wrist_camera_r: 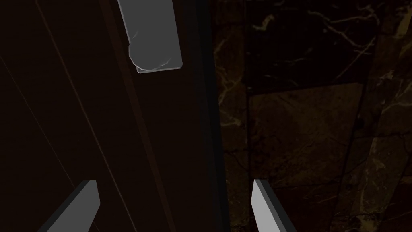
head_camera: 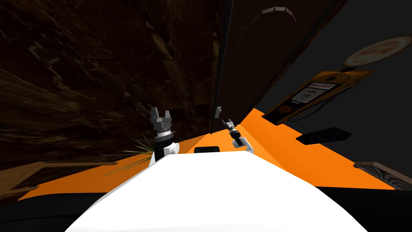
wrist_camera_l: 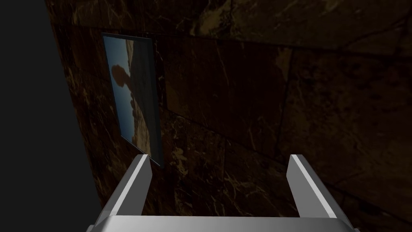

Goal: Pull the door open

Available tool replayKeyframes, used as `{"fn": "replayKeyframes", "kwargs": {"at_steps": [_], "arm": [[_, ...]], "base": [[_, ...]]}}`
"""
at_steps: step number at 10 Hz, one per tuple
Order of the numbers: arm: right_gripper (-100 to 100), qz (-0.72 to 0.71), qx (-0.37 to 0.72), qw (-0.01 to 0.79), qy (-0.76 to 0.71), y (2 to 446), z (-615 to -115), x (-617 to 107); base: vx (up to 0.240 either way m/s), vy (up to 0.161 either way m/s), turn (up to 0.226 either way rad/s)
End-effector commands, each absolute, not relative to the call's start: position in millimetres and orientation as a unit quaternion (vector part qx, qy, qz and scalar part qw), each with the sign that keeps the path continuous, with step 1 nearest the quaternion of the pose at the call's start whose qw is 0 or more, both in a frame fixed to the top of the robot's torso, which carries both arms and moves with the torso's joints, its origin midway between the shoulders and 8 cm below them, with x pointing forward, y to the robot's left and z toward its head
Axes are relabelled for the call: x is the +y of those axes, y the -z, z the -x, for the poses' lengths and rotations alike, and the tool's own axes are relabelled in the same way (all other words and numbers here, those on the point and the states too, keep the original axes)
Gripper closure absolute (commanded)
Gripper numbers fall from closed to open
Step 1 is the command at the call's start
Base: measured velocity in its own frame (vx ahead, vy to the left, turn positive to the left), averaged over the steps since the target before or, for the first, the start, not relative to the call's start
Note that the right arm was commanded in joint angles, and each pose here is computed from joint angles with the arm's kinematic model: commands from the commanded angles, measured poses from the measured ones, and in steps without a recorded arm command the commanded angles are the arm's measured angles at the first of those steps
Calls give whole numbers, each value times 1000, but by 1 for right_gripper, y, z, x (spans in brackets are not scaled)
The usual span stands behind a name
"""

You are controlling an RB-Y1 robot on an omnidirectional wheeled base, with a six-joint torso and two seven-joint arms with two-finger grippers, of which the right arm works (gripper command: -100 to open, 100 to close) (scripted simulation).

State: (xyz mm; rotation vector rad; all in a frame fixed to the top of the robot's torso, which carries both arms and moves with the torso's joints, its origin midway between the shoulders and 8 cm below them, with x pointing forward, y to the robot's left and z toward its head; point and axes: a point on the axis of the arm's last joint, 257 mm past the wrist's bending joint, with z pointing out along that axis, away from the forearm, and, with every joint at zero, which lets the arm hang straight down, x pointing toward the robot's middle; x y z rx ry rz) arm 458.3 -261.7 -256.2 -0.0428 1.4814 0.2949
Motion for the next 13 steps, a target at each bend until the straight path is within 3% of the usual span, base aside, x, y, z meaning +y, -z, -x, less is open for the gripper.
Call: {"fn": "replayKeyframes", "kwargs": {"at_steps": [1,6,13], "arm": [[-100,38,682,721,-116,268,-461,-263],[-100,68,698,707,-88,289,-462,-267],[-100,17,697,717,-22,288,-496,-311]], "base": [[150,-73,54],[114,-64,40],[30,-23,225]]}}
